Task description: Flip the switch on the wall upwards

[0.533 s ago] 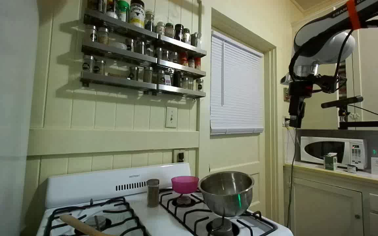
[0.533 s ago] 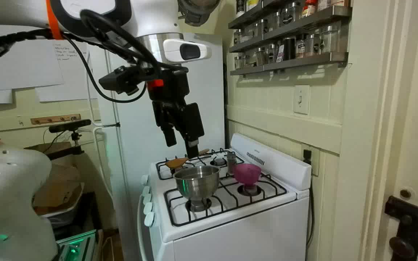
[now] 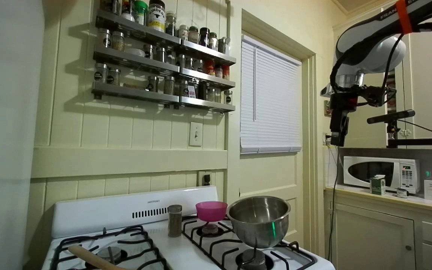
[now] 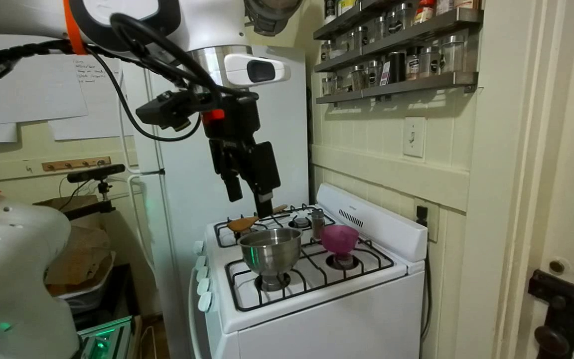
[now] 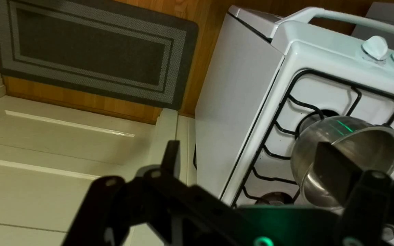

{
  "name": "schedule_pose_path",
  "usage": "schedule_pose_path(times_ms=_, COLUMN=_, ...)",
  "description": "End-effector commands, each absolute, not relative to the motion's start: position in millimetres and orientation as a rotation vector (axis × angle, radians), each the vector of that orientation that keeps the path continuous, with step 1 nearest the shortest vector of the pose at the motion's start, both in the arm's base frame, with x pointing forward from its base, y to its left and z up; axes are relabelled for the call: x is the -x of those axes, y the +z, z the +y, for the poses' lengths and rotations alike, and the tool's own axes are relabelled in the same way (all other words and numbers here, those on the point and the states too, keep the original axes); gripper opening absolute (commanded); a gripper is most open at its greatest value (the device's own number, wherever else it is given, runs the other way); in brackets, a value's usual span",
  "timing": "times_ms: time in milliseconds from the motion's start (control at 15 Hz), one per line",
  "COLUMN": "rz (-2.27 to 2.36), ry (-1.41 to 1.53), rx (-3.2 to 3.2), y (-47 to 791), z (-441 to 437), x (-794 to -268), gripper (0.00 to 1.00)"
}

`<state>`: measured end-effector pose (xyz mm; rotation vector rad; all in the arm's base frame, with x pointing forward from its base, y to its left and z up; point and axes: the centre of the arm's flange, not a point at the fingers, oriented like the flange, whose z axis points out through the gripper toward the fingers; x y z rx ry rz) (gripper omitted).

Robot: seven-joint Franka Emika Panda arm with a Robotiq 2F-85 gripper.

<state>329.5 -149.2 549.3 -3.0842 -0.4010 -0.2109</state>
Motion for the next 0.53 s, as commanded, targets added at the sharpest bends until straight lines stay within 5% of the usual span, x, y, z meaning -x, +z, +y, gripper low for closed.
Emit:
schedule_pose_path(times_ms=0, rz=-0.401, ry=-0.211, rx=3.084, y=549.3, z=-149.2, x=-329.5, gripper=1.00)
schedule_pose_path(times_ms=467, rz=-0.408, ry=-0.372, rx=3.060, y=564.4, z=-139.0, x=-374.1, gripper=1.00)
